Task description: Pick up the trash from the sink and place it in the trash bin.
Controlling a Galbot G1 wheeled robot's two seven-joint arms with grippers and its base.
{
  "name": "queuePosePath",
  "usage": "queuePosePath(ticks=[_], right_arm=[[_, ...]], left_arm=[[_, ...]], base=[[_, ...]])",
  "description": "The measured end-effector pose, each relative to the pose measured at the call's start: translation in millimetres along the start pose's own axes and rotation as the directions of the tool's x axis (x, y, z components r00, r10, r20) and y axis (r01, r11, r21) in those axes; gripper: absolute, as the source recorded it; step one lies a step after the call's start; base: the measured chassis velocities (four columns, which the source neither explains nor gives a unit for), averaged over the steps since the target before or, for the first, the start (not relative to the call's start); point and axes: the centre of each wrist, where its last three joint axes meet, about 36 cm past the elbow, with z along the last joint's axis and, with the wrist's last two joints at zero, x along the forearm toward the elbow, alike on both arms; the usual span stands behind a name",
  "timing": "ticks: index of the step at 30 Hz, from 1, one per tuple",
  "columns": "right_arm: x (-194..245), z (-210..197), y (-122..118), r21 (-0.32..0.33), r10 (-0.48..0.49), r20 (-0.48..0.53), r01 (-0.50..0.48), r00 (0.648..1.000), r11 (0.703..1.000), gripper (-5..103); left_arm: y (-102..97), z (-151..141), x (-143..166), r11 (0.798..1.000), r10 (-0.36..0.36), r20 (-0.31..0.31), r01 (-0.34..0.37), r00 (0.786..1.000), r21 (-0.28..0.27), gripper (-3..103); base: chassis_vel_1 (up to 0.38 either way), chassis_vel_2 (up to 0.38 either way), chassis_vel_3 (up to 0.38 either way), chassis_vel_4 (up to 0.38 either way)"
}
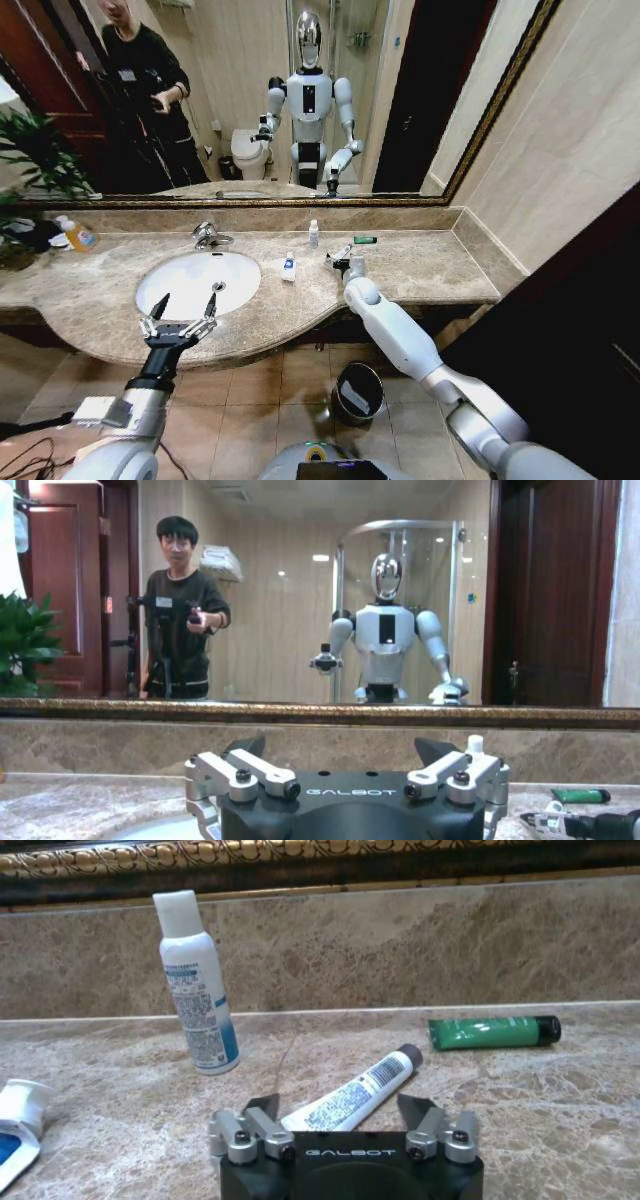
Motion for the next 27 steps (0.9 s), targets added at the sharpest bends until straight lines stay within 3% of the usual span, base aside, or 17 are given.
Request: queuePosePath(ticks=[1,3,5,13,15,16,17,19,24,27], right_arm=[[0,0,0,0.000,0.000,0.000,0.000,1.000,1.000,82],[0,0,0,0.002,0.002,0.005,-0.002,1.000,1.000,70],[0,1,0,0.004,0.003,0.006,-0.003,1.000,1.000,70],[1,6,-4,0.018,0.011,0.017,-0.012,1.000,1.000,32],[2,6,-4,0.020,0.012,0.019,-0.012,1.000,1.000,32],[4,6,-5,0.025,0.011,0.025,-0.012,1.000,1.000,21],[4,6,-5,0.025,0.011,0.025,-0.012,1.000,1.000,21],[7,6,-6,0.033,0.007,0.036,-0.008,0.999,0.999,10],[11,7,-4,0.040,-0.006,0.043,0.004,0.999,0.999,1],[14,5,0,0.039,-0.015,0.056,0.013,0.998,0.999,0]], left_arm=[[0.0,0,0,1.000,0.000,0.000,0.000,1.000,0.000,100],[0.0,0,0,1.000,0.000,0.000,0.000,1.000,0.000,100],[0.0,0,0,1.000,0.000,0.000,0.000,1.000,0.000,100],[0.0,0,0,1.000,0.000,0.000,0.000,1.000,0.000,100],[0.0,0,0,1.000,0.000,0.000,0.000,1.000,0.000,100],[0.0,0,0,1.000,0.000,0.000,0.000,1.000,0.000,100],[0.0,0,0,1.000,0.000,0.000,0.000,1.000,0.000,100],[0.0,0,0,1.000,0.000,0.000,0.000,1.000,0.000,100],[0.0,0,0,1.000,0.000,0.000,0.000,1.000,0.000,100],[0.0,0,0,1.000,0.000,0.000,0.000,1.000,0.000,100]], base=[[0.000,0.000,0.000,0.000],[0.000,0.000,0.000,0.000],[0.000,0.000,0.000,0.000],[0.000,0.000,0.000,0.000],[0.000,0.000,0.000,0.000],[0.000,0.000,0.000,0.000],[0.000,0.000,0.000,0.000],[0.000,0.000,0.000,0.000],[0.000,0.000,0.000,0.000],[0.000,0.000,0.000,0.000]])
